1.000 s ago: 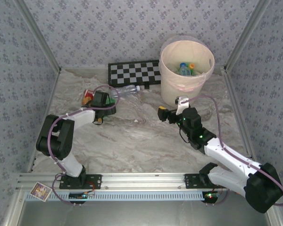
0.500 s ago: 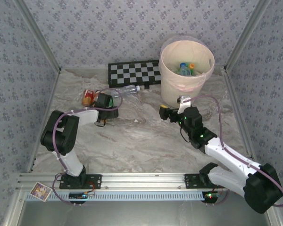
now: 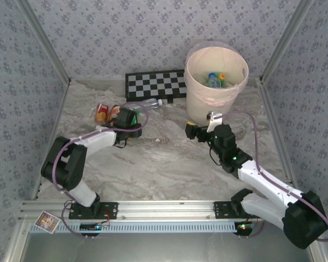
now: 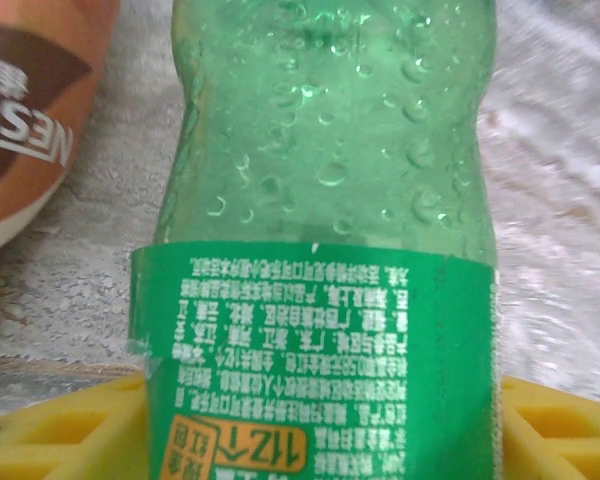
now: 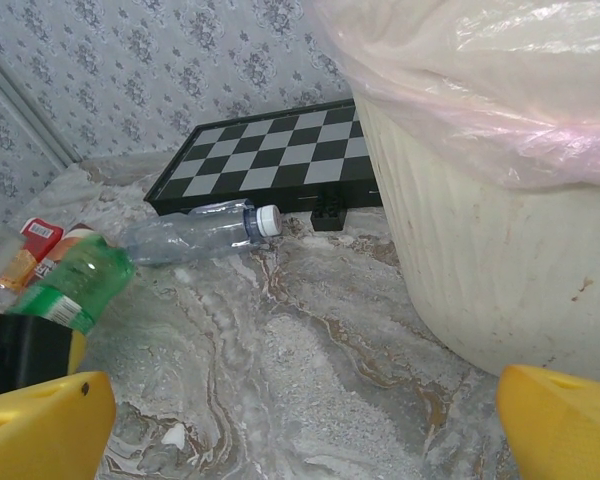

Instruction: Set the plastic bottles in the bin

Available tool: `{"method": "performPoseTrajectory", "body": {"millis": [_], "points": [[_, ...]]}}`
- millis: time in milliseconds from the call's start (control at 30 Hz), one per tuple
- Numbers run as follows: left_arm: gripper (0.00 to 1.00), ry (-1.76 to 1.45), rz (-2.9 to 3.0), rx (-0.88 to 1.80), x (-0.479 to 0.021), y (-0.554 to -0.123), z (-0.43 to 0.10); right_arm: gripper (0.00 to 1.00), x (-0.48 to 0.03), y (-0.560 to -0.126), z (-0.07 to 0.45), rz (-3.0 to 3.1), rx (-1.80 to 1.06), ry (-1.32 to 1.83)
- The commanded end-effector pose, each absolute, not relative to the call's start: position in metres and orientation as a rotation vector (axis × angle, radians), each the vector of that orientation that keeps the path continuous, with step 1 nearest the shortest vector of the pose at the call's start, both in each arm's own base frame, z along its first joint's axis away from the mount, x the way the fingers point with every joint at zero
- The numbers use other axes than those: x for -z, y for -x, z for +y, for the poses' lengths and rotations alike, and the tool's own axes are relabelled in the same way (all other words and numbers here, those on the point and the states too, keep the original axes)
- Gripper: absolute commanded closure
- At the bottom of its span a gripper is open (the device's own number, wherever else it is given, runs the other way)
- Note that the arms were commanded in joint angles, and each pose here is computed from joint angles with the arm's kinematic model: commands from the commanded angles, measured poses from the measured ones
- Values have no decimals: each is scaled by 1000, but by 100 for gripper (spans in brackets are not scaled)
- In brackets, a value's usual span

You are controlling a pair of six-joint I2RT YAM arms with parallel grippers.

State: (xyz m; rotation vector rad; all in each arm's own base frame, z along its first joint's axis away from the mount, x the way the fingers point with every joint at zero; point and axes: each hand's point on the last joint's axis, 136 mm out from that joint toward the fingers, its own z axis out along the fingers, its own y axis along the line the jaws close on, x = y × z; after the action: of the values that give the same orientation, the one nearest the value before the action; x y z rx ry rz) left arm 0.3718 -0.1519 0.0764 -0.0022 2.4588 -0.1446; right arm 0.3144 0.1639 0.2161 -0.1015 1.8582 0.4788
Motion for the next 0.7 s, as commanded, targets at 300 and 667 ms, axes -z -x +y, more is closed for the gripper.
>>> {"method": "performPoseTrajectory", "body": {"millis": [300, 667], "points": [[34, -1, 2237, 241, -180, -351, -170, 0, -228, -308, 159, 1799, -521, 72], [35, -138, 2015, 438, -297, -353, -247, 0, -232, -305, 144, 1767, -486, 13]]}}
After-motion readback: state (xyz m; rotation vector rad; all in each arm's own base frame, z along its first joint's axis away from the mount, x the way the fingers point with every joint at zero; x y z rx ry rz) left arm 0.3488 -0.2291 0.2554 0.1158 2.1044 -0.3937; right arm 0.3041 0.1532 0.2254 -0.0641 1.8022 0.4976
